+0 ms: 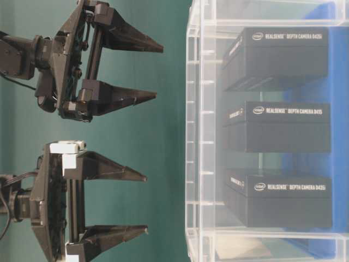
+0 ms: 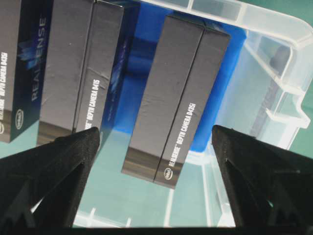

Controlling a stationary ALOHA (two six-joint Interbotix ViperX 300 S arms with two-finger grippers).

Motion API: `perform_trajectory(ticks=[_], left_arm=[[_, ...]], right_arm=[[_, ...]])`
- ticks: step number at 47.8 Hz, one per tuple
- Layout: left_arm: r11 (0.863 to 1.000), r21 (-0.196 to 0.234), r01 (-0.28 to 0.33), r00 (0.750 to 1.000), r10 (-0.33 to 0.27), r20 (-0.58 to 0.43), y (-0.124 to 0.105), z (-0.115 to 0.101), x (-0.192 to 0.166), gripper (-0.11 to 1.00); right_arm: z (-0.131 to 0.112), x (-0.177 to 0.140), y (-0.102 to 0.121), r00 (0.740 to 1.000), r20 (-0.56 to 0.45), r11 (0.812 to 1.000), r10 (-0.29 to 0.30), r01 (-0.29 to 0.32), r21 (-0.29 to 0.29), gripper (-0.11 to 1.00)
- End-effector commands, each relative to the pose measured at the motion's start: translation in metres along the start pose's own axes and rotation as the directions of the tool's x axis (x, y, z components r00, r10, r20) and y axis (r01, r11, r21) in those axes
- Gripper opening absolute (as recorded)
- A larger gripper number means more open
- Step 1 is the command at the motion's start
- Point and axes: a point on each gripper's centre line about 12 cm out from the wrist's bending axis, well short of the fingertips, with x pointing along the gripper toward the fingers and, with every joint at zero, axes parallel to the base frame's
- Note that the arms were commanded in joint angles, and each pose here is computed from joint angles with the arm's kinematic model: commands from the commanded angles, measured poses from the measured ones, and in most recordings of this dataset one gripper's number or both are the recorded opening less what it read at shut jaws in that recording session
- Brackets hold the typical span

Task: Take the box out of the case with both arms.
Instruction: 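Open both grippers above the left and right black boxes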

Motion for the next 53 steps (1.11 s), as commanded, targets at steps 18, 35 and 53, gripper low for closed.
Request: perform_trajectory(ticks=[18, 35, 53], left_arm=[[0.999, 0.023, 0.047, 0.999, -0.048, 0.022, -0.0082, 0.0031, -0.0036, 0.83], [0.998, 0.03, 0.058, 0.998, -0.058, 0.028, -0.0095, 0.0038, -0.0032, 0.83], [0.997, 0.032, 0.067, 0.997, -0.068, 0.033, -0.0106, 0.0044, -0.0029, 0.83]], right_arm=[[0.0021, -0.0132, 0.0029, 0.999, 0.019, 0.999, 0.034, -0.034, 0.0, 0.96], [0.0019, -0.0132, 0.0028, 0.999, 0.017, 0.999, 0.033, -0.033, 0.002, 0.96], [0.001, -0.0132, 0.0022, 1.0, 0.009, 1.0, 0.028, -0.028, 0.003, 0.96]])
